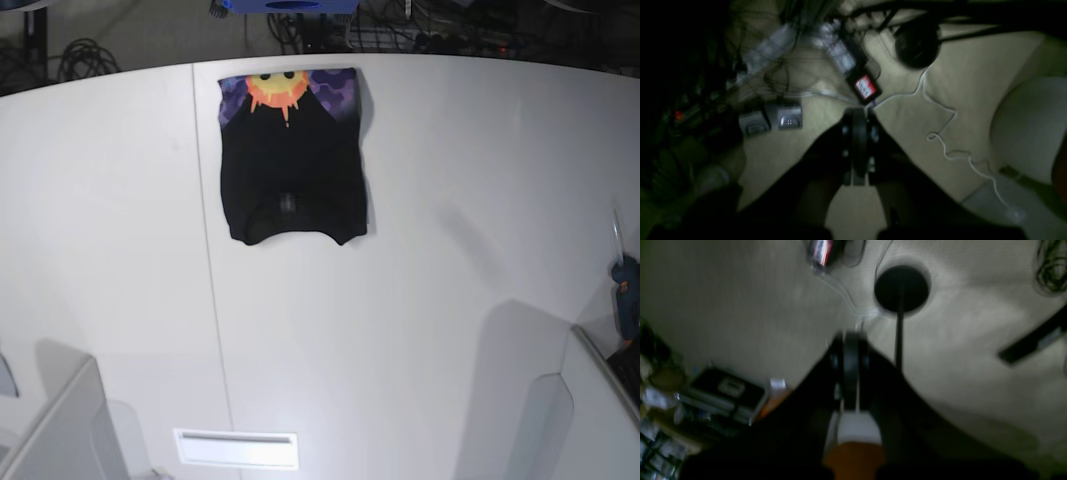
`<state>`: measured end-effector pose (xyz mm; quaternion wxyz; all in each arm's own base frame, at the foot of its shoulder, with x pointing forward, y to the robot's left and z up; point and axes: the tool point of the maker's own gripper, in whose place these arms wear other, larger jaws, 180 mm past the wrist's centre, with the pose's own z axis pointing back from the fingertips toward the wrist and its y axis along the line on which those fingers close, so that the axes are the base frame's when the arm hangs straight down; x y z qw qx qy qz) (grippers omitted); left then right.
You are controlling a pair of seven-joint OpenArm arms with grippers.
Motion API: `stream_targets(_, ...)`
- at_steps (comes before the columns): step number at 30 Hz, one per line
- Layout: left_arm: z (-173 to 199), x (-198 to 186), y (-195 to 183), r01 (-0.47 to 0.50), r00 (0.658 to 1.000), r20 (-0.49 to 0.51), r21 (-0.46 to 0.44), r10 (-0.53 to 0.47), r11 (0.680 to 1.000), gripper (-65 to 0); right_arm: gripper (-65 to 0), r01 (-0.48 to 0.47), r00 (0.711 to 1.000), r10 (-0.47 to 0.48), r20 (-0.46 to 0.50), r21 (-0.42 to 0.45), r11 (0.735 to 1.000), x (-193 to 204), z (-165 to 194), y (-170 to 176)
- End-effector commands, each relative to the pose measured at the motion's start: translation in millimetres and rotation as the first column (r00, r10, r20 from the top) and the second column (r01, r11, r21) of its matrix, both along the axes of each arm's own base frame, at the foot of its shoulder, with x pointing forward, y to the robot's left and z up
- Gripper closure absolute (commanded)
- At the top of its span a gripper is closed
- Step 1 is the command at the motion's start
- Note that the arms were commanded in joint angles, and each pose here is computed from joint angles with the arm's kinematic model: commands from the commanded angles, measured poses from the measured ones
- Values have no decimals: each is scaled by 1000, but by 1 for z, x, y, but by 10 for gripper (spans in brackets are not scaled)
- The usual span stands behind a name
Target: Fold the T-shirt properly
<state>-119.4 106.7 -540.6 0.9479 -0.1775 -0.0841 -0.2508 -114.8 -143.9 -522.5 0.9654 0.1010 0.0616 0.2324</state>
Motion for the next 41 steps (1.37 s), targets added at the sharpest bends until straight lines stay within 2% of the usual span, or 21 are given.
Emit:
stream_targets(1, -5, -19, -2, 12, 999, -48, 3, -12, 1000, 0, 0, -7, 1000, 6, -5, -20, 1000, -1, -5, -6)
stream_targets(4, -30, -41, 5, 66, 990, -131, 42, -60, 997, 0, 0, 25, 999, -28, -40, -59, 998, -9, -23, -9)
stream_targets(7, -52, -51, 20, 106, 980, -176, 90, -89, 990, 0, 0, 53, 998, -56, -32, -70, 996, -14, -38, -9)
stream_targets(13, -77, -57, 40, 30, 985, -173, 107, -11, 994, 0, 0, 127, 988, -137, -70, -135, 983, -53, -72, -13)
stream_targets(17, -88, -41, 45, -21, 987, -154, 117, 39, 993, 0, 0, 176, 983, -182, -27, -164, 971, -66, -97, -12)
stream_targets(23, -97, -13, 47, -23, 989, -141, 138, 43, 990, 0, 0, 243, 968, -230, 103, -138, 960, -43, -118, 11)
stream_targets(30, -101, 6, 46, -30, 993, -107, 134, 44, 990, 0, 0, 266, 959, -255, 126, -77, 961, -25, -121, 47)
stream_targets(36, -103, 23, 43, -36, 996, -74, 125, 46, 991, 0, 0, 257, 960, -246, 133, -74, 963, -22, -122, 46)
stream_targets(41, -104, 34, 45, -138, 988, -55, 137, 147, 981, 0, 0, 251, 960, -236, 149, -93, 964, -15, -124, 31)
